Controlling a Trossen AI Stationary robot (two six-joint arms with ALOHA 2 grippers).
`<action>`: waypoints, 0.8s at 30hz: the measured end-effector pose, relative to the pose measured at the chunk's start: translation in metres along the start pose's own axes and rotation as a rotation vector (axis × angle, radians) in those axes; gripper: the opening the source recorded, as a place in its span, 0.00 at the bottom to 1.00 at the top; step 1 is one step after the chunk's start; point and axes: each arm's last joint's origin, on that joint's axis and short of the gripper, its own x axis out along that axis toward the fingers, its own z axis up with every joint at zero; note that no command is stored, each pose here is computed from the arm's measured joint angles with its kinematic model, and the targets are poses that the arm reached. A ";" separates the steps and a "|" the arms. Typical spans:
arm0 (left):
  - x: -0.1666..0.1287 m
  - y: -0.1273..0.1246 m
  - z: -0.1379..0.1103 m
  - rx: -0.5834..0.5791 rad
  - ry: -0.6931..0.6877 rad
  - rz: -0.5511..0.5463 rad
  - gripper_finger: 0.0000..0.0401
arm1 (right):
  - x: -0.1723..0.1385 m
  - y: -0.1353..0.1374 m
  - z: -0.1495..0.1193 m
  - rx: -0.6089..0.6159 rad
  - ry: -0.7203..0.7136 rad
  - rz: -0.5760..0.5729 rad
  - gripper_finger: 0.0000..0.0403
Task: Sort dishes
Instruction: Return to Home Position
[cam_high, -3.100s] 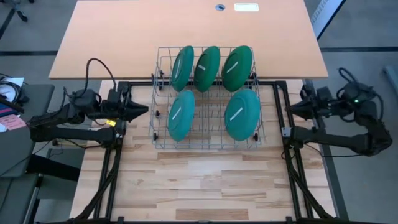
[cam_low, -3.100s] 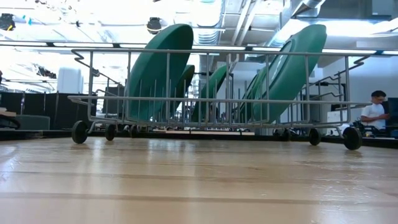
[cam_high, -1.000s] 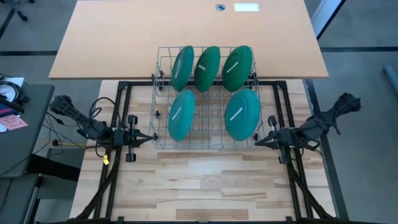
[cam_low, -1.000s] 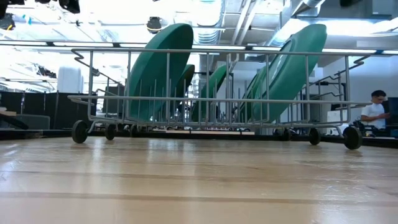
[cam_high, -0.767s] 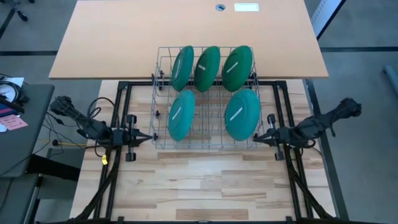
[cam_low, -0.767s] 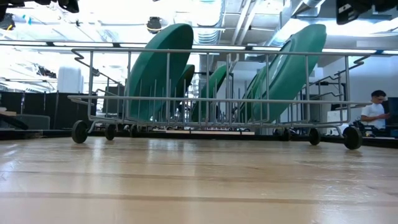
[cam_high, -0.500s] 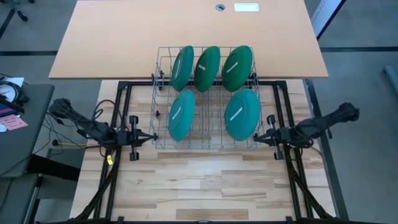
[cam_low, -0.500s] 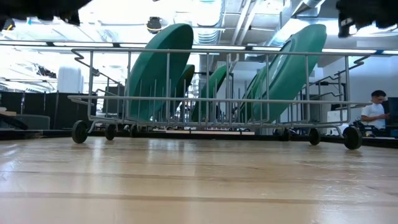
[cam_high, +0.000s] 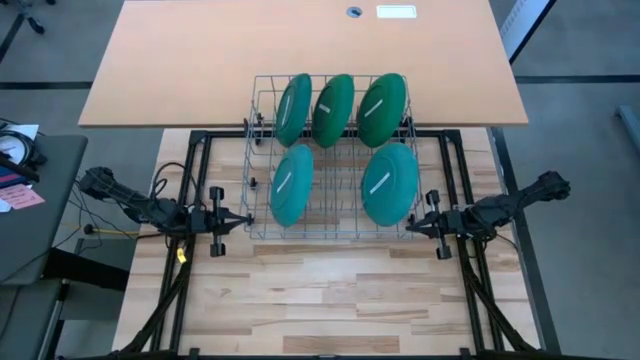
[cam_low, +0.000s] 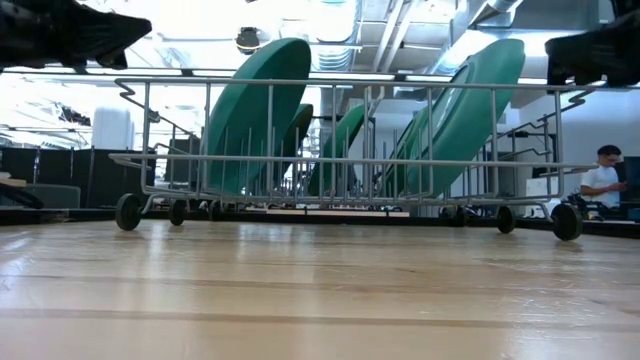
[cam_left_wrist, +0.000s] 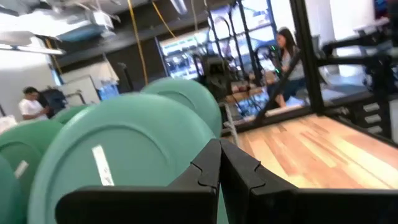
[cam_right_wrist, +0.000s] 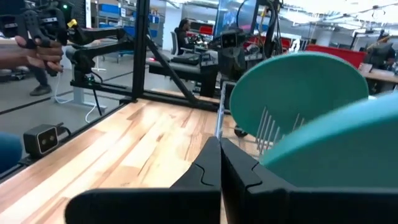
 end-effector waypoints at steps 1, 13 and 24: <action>-0.001 0.001 0.000 -0.006 -0.007 0.008 0.00 | 0.000 0.000 -0.002 0.006 0.003 0.000 0.00; -0.001 0.000 -0.014 -0.019 0.075 0.017 0.00 | -0.002 0.000 -0.015 0.031 -0.012 -0.021 0.00; -0.002 -0.002 -0.023 -0.071 0.157 0.006 0.00 | -0.001 -0.012 -0.018 0.027 0.003 -0.077 0.00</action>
